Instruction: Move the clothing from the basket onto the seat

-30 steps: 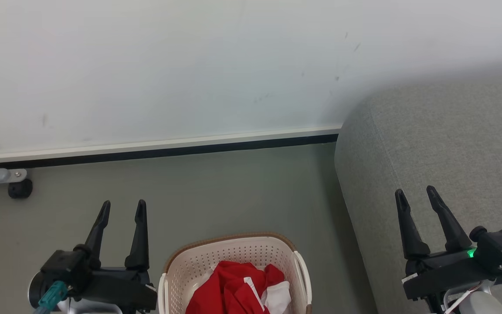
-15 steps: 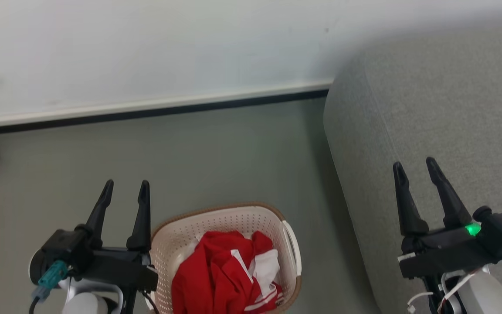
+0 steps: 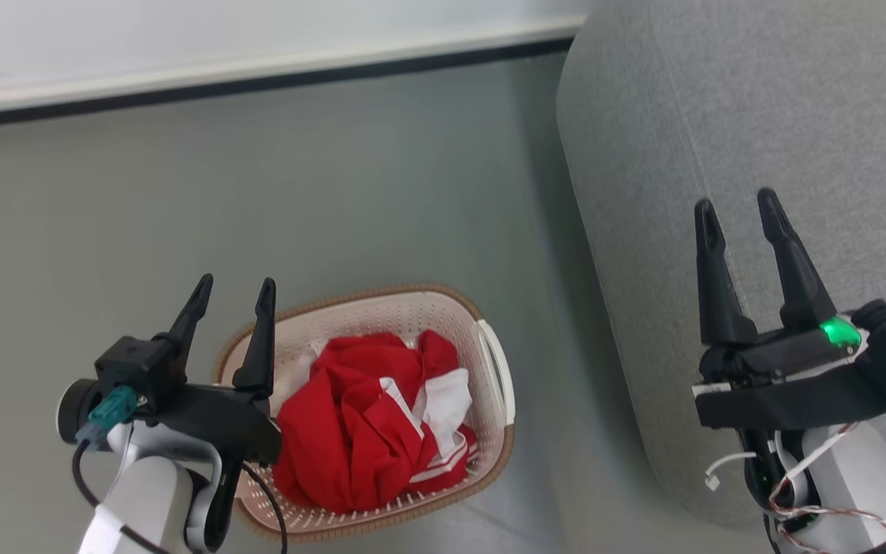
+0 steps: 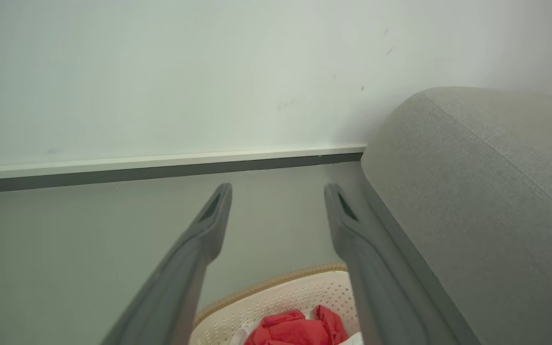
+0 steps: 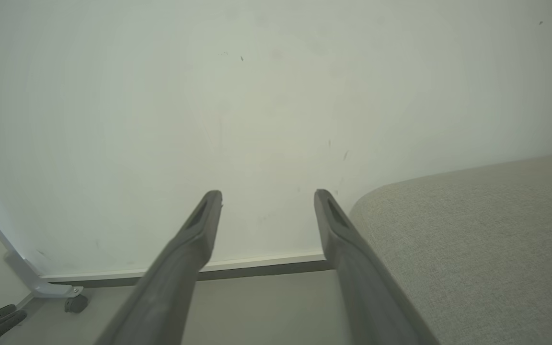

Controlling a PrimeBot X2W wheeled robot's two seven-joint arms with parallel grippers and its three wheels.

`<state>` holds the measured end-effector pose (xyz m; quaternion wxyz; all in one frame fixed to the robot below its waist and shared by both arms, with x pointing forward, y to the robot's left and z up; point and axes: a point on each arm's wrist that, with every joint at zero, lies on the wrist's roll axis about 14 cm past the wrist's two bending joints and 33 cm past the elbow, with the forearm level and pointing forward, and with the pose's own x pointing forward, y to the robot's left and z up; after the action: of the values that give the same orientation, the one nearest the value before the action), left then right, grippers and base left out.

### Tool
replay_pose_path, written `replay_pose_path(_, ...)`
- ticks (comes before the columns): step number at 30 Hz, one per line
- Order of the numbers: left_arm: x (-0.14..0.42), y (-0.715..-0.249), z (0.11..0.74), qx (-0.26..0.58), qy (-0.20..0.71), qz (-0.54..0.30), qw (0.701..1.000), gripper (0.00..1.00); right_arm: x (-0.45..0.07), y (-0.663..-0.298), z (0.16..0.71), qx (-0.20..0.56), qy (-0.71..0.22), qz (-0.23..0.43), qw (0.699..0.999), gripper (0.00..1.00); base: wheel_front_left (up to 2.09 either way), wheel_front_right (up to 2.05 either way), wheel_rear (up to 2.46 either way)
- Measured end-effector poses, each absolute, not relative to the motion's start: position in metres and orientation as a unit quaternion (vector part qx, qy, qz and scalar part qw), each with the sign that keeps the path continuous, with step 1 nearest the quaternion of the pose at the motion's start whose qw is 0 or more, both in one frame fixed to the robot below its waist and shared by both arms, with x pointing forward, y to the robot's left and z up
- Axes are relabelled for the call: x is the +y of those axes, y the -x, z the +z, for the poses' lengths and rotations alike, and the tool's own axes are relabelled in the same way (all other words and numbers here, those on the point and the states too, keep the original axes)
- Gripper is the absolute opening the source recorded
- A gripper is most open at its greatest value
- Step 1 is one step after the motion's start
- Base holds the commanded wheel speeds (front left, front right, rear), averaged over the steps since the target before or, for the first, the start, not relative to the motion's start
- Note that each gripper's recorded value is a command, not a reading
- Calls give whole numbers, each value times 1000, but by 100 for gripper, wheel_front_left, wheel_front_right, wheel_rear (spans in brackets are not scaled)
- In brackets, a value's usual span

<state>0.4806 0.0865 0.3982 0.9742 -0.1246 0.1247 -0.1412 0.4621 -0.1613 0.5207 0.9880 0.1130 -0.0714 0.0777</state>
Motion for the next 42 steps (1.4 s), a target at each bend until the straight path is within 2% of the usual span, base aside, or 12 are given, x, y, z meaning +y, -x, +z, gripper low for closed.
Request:
replay_pose_path(8,71,-480,338,210,118,-161,957,100,-156,-480,504,-60,-121,80,988,100,0,0,0)
replay_pose_path(16,45,-464,273,310,96,-203,924,100,-161,-489,479,-38,-118,64,990,100,0,0,0)
replay_pose_path(30,14,-453,193,418,76,-243,872,100,-171,-504,450,-18,-108,51,993,100,0,0,0)
replay_pose_path(37,24,-458,156,457,71,-207,862,100,-172,-511,434,-4,-102,49,994,100,0,0,0)
replay_pose_path(42,23,-444,131,494,69,-213,840,100,-175,-509,419,14,-99,45,994,100,0,0,0)
